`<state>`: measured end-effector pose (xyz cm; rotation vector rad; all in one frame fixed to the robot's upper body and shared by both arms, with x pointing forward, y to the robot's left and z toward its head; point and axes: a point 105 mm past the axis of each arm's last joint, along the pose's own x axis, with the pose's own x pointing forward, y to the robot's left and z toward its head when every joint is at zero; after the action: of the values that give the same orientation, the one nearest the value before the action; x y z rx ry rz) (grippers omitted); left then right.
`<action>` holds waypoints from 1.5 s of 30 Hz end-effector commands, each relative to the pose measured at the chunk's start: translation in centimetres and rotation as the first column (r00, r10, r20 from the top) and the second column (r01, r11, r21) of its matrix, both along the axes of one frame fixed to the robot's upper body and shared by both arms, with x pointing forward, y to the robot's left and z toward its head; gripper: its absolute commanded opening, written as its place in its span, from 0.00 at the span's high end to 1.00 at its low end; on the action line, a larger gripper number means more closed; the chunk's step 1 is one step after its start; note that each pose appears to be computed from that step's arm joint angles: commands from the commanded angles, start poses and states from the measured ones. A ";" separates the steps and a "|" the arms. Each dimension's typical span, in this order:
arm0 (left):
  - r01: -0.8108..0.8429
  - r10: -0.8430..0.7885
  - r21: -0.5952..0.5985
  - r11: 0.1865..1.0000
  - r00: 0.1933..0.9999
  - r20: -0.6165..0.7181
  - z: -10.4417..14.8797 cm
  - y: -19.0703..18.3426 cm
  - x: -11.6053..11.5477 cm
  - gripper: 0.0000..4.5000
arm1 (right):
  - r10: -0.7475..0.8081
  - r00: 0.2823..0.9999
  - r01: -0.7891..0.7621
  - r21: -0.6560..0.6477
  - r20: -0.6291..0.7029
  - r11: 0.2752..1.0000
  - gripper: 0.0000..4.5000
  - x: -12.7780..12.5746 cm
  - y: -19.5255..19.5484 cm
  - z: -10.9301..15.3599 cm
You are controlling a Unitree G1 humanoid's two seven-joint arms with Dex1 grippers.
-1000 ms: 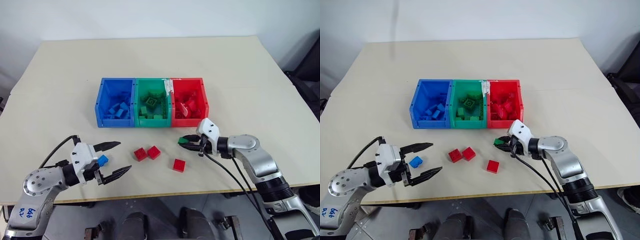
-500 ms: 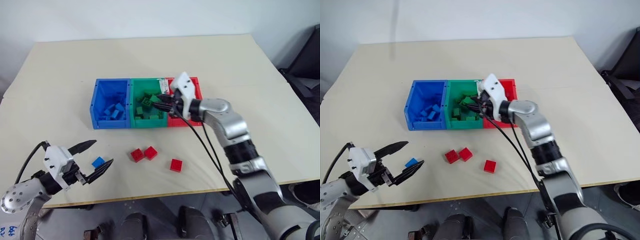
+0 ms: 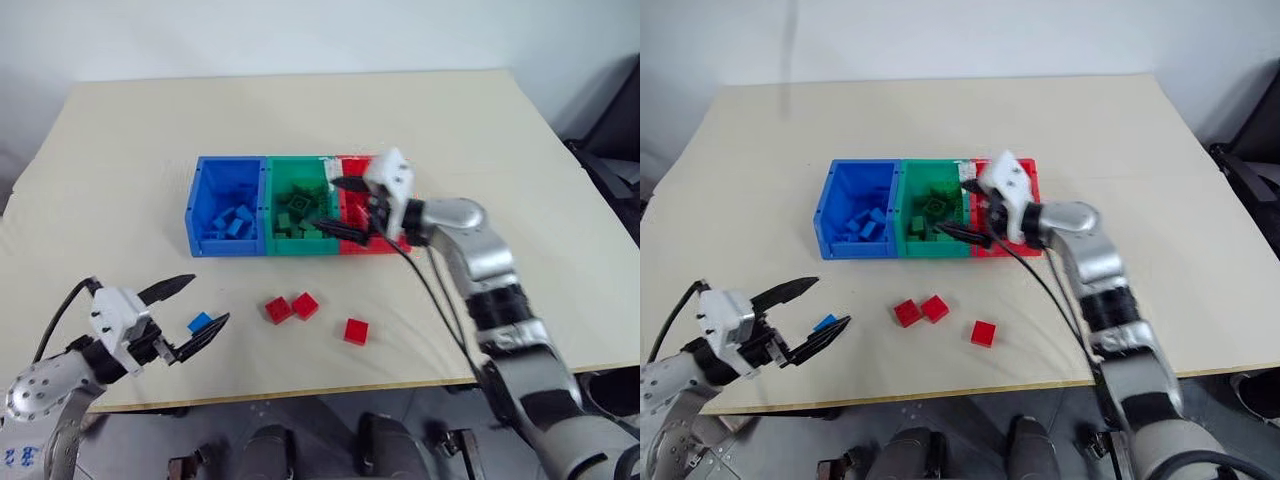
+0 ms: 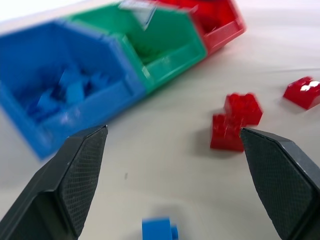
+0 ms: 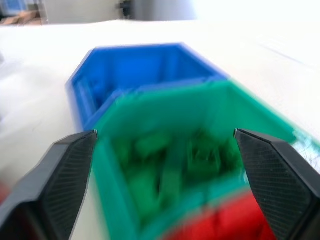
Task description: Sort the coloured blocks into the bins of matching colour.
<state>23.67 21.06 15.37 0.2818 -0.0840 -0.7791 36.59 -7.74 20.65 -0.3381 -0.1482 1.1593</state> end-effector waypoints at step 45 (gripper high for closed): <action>0.280 -0.274 0.118 0.953 0.959 -0.066 -0.9 -2.5 -1.5 0.00 | -0.027 0.968 -0.067 -0.358 -0.250 0.931 0.68 -8.4 -1.8 -7.9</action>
<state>22.46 18.73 13.39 0.3599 0.0144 -1.0729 27.45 -9.22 10.73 -0.5215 0.3650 1.2577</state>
